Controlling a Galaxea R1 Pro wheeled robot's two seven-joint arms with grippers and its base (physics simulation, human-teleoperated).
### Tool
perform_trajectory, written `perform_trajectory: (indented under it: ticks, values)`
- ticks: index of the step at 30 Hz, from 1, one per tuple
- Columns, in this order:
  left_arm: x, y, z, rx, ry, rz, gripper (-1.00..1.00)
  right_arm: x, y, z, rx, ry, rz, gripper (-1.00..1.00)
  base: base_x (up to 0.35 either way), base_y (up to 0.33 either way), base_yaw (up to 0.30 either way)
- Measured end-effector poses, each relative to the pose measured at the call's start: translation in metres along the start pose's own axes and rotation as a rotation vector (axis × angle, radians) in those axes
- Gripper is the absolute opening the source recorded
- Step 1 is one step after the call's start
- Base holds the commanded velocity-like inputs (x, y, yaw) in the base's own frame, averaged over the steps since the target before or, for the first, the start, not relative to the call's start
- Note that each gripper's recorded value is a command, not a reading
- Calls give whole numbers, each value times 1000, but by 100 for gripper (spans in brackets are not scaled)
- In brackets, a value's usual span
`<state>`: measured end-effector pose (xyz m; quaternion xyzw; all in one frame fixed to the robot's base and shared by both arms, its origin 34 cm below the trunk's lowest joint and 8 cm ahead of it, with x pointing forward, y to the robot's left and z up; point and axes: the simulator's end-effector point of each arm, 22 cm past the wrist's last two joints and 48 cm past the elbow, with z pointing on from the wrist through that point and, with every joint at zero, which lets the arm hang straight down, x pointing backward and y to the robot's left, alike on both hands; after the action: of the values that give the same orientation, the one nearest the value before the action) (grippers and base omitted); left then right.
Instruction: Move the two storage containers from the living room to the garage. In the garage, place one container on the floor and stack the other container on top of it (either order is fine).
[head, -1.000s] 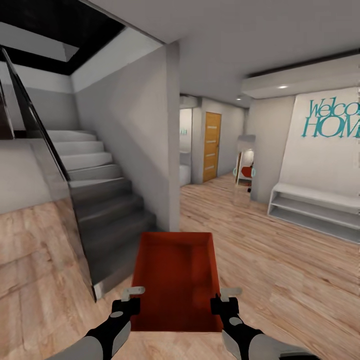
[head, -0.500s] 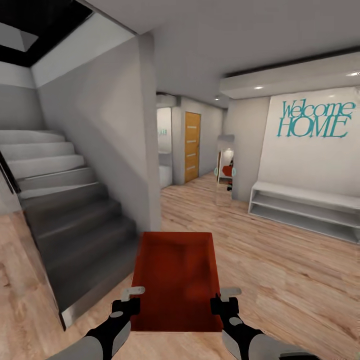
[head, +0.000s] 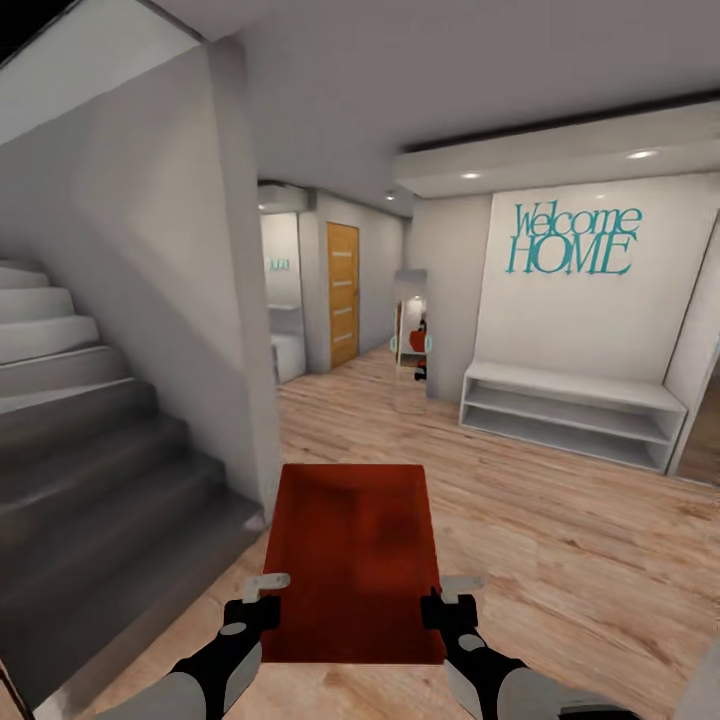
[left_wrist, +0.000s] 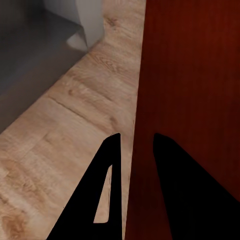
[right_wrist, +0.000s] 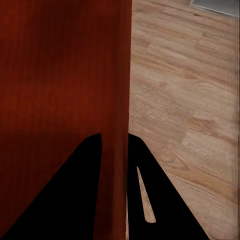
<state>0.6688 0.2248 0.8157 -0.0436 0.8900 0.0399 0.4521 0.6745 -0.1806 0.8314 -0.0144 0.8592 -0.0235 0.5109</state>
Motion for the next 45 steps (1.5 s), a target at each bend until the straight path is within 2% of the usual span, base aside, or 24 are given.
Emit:
perform_trajectory:
  ticks: [19,37,45]
  values:
    - [0,0,0,0,0,0,-100,0,0,0,0,0,0,-100,310,0,-256]
    - [0,0,1,0,1,-1,-100,0,0,1,-1,1,-1,-100,17,0,-255]
    - [2,0,1,0,4,0,-100,2,0,1,-1,4,0,-100,0,0,-71]
